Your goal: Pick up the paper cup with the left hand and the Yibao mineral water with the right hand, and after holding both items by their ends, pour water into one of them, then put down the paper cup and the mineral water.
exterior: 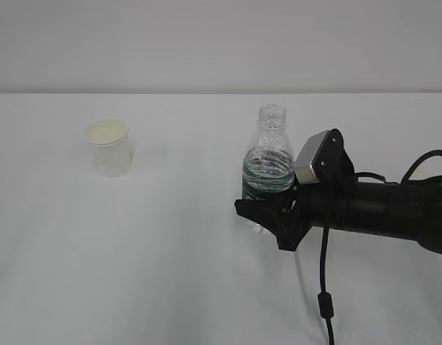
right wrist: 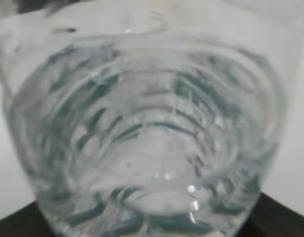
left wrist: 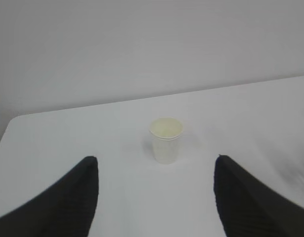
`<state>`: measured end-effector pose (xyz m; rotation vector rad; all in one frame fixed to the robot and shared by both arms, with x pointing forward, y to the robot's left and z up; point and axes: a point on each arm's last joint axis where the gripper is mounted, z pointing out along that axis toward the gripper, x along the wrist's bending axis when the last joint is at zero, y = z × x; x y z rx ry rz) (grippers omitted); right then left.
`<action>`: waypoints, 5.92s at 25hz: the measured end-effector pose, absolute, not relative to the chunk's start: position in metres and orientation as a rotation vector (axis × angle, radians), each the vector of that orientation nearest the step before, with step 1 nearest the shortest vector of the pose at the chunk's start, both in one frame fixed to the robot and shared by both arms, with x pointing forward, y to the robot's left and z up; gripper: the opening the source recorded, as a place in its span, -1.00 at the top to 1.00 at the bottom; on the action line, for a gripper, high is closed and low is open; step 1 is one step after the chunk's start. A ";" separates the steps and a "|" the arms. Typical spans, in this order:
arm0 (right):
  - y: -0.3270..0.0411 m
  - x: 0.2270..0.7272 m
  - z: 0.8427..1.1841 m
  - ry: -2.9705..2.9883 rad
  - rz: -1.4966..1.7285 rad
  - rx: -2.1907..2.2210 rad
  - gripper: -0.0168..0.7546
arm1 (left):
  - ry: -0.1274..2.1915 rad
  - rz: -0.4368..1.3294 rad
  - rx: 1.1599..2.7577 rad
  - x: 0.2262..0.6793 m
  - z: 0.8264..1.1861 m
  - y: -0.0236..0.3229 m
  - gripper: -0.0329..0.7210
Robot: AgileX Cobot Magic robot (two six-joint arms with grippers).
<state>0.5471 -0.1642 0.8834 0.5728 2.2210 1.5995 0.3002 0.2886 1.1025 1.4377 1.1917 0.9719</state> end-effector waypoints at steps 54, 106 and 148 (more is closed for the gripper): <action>-0.184 0.515 1.022 2.057 1.468 0.568 -0.20 | 1.169 0.990 1.409 0.301 1.106 0.289 -0.44; -0.216 0.461 1.074 1.882 1.312 0.730 -0.14 | 1.169 0.988 1.407 0.301 1.106 0.288 -0.35; -0.266 0.453 1.026 1.791 1.275 1.097 -0.14 | 1.170 0.986 1.407 0.301 1.106 0.288 -0.34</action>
